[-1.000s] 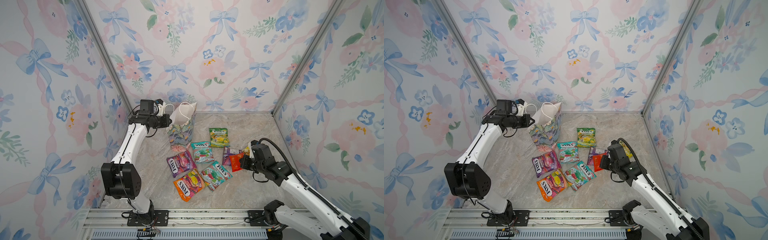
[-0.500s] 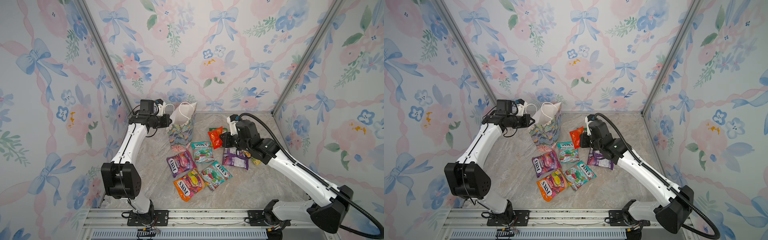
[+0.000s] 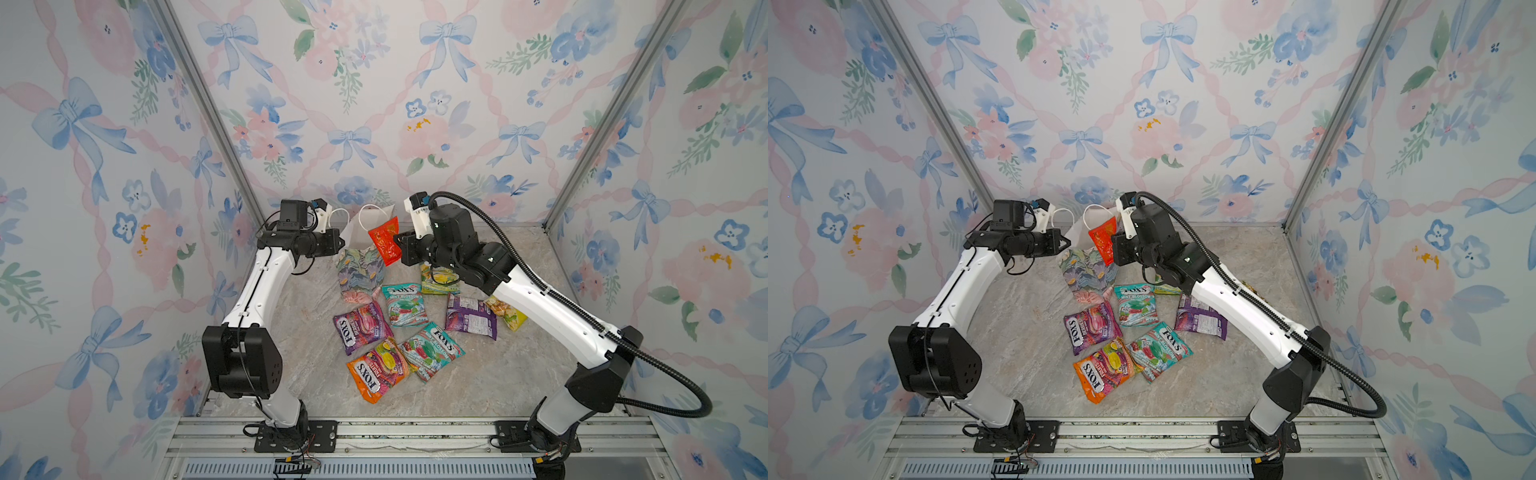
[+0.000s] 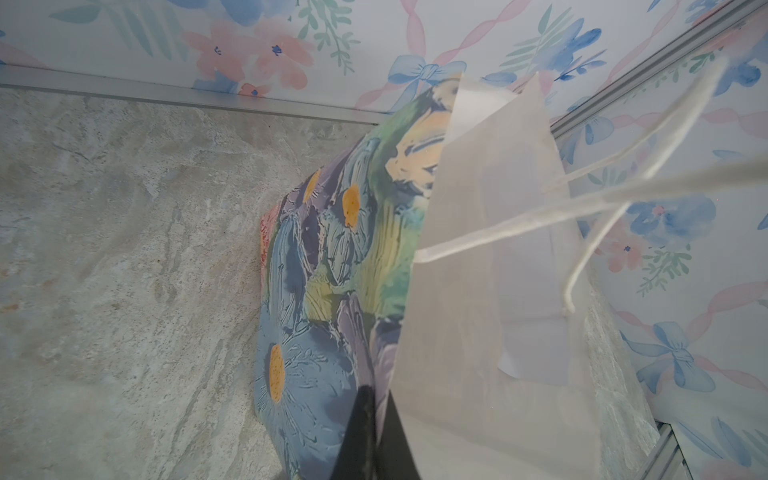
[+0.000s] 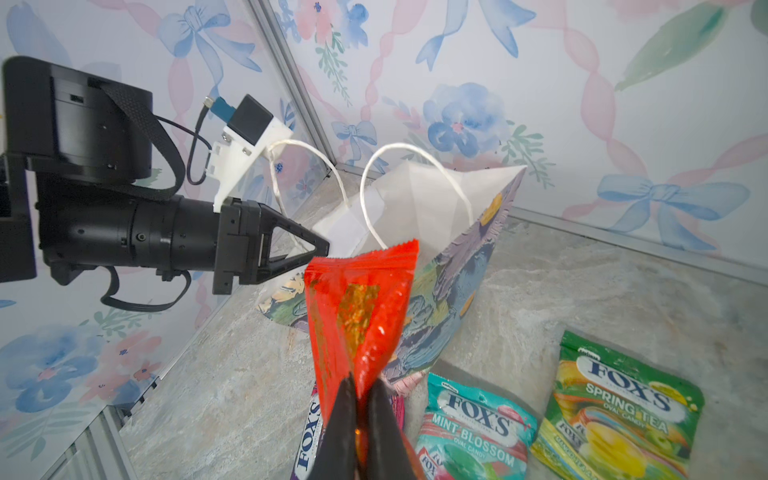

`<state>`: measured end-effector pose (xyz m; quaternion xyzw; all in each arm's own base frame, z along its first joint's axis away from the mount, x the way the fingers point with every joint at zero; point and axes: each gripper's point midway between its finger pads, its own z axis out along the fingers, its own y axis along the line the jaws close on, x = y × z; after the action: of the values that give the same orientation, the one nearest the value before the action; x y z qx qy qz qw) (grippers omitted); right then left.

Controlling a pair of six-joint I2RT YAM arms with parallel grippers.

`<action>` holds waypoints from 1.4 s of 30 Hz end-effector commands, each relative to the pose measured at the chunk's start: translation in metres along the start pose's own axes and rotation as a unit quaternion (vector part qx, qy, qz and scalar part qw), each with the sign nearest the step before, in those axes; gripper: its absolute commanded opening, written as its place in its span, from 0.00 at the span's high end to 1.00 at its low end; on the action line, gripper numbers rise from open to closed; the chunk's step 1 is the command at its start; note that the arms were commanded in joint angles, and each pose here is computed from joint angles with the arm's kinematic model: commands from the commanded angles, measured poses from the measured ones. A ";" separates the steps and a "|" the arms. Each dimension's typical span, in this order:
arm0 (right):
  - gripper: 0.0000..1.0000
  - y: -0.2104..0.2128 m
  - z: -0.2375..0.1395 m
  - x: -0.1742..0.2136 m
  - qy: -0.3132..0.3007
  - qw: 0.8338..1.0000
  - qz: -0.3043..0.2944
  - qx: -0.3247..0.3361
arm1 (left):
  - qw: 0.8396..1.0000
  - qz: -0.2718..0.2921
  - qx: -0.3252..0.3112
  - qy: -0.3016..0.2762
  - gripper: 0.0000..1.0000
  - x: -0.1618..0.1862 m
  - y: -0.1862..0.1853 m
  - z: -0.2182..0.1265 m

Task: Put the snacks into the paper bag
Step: 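Lift the red packet with the right gripper and carry it over the bag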

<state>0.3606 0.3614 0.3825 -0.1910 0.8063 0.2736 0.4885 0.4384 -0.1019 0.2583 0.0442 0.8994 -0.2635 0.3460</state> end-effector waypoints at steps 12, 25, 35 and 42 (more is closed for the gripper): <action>1.00 -0.047 0.039 -0.097 -0.078 0.993 -0.067 0.052 | 1.000 0.000 0.017 0.019 1.00 0.013 -0.003 -0.005; 1.00 -0.067 0.095 -0.114 -0.130 0.983 -0.115 0.063 | 0.999 0.005 0.036 0.017 1.00 0.012 -0.007 -0.009; 1.00 -0.057 0.124 -0.090 -0.108 0.985 -0.134 0.032 | 0.999 0.005 0.049 0.017 1.00 0.011 -0.009 -0.010; 1.00 -0.043 0.122 -0.067 -0.063 0.987 -0.147 0.001 | 0.999 -0.011 0.046 0.010 1.00 0.007 0.000 -0.013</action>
<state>0.5162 0.4005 0.3801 -0.2607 0.7436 0.1988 0.5828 0.4341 -0.0972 0.2614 0.0552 0.8902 -0.2965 0.3413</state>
